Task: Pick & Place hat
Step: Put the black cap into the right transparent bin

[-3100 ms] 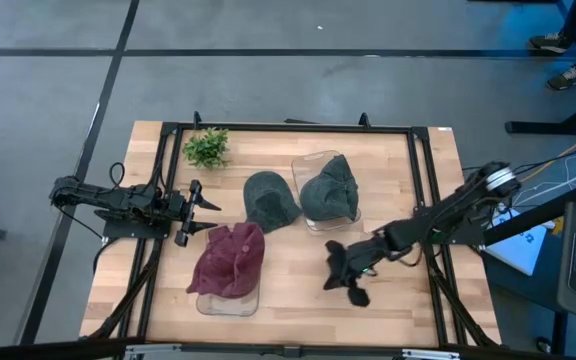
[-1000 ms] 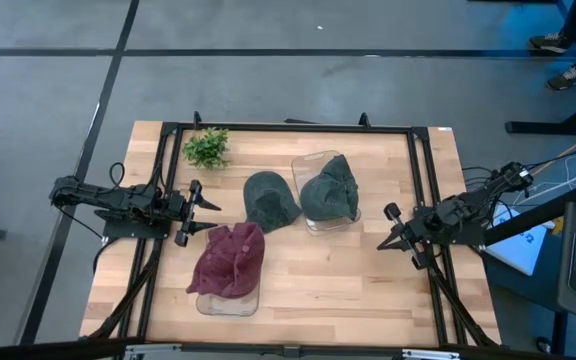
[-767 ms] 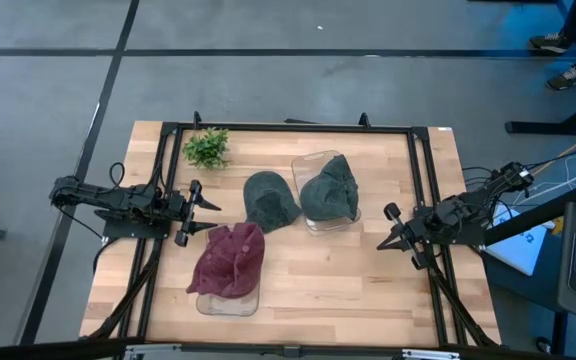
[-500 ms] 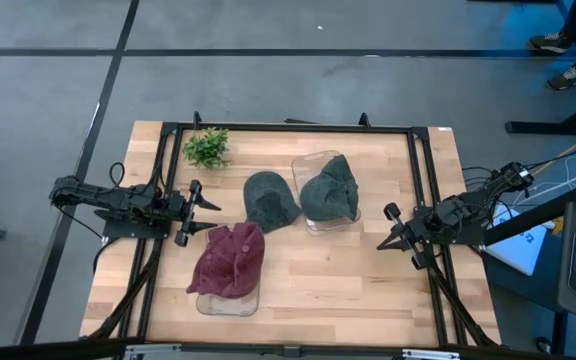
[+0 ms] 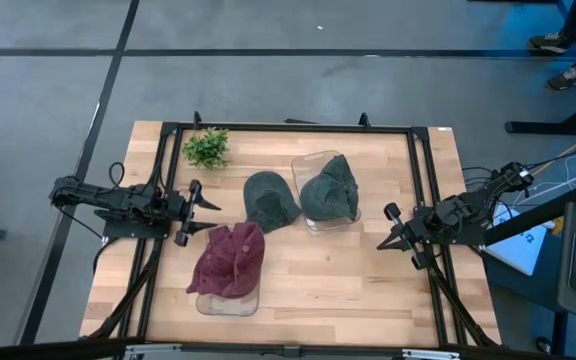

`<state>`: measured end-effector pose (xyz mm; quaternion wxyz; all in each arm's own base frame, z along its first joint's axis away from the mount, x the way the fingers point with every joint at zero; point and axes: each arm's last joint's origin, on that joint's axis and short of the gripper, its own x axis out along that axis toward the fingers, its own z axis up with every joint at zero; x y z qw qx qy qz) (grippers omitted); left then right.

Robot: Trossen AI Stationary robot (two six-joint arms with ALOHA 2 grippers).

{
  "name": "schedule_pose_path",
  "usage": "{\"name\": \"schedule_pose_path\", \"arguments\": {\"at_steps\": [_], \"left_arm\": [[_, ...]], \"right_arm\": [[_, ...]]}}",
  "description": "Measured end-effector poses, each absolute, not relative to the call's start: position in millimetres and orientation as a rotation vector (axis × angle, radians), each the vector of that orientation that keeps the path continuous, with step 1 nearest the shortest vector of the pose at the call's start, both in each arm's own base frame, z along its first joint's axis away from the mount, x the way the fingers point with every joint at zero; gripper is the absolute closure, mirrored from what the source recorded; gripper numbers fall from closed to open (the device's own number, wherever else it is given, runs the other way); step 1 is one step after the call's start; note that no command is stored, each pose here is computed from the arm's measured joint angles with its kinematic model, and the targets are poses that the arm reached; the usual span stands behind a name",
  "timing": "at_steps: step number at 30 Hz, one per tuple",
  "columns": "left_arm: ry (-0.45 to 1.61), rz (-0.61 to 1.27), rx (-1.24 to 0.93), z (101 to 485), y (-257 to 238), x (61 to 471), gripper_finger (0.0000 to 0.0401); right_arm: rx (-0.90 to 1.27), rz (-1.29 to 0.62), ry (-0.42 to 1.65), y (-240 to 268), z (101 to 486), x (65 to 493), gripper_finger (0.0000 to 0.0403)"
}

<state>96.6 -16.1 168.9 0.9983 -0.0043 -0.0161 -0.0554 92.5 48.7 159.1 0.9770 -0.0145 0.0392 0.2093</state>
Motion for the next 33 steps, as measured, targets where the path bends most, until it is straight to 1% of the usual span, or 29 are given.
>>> {"name": "schedule_pose_path", "arguments": {"at_steps": [6, 11, 14, 25, 28, 30, 33], "left_arm": [[-0.019, -0.189, -0.384, 171, -18, 96, 0.0193], [0.003, -0.199, -0.591, 171, -18, 96, 0.0195], [0.035, -0.236, -0.693, 170, -19, 96, 0.0193], [0.041, -0.234, -0.651, 169, -19, 96, 0.0193], [0.02, -0.231, -0.565, 175, -19, 95, 0.0192], [0.005, -0.214, -0.488, 188, -17, 94, 0.0192], [0.057, -0.148, -0.366, 206, -15, 92, 0.0192]], "right_arm": [[-0.03, 0.422, 0.079, 49, 159, 92, 0.0395], [-0.03, 0.422, 0.079, 49, 159, 92, 0.0395], [-0.03, 0.422, 0.079, 49, 159, 92, 0.0395], [-0.03, 0.422, 0.079, 49, 159, 93, 0.0395], [-0.03, 0.422, 0.079, 49, 159, 93, 0.0395], [-0.03, 0.422, 0.079, 49, 159, 93, 0.0395], [-0.03, 0.422, 0.079, 49, 159, 93, 0.0395]]}}
